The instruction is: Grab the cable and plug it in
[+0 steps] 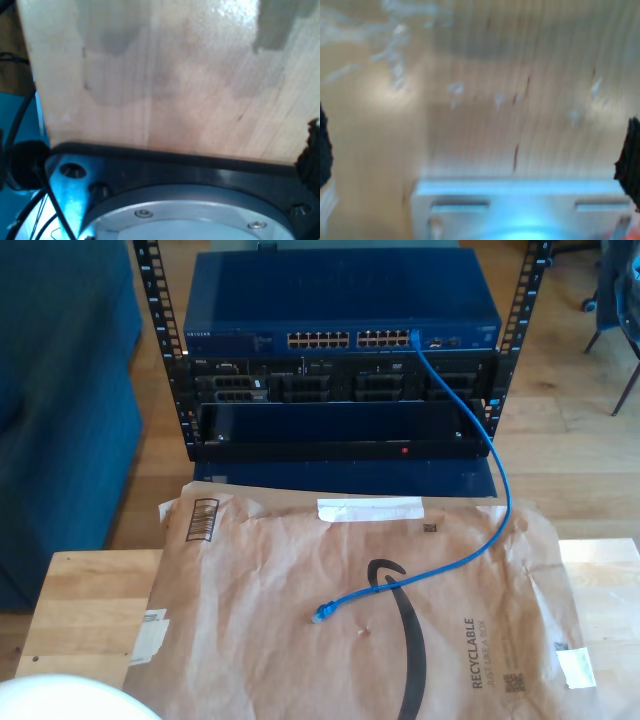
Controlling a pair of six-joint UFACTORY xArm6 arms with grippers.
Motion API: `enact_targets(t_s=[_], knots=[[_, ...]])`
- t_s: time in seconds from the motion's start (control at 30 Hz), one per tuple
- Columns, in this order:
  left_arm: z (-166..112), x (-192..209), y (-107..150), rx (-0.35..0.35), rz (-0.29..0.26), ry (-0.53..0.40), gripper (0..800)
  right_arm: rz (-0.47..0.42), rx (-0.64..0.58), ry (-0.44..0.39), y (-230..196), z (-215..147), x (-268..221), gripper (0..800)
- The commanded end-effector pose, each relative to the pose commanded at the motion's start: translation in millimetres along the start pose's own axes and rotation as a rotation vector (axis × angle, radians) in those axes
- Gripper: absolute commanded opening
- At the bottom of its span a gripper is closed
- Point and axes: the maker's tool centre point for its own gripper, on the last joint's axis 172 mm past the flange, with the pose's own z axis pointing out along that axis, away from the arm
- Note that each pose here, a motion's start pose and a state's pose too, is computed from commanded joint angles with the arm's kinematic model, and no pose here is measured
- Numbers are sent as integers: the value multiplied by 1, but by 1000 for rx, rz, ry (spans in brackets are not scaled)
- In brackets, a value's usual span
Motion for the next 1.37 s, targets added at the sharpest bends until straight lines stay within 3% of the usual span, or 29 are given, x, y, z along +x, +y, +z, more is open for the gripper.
enact_targets(t_s=[1.37], knots=[[0, 0, 0, 0, 0, 0, 800, 4, 4, 35, 1, 1, 6, 797]])
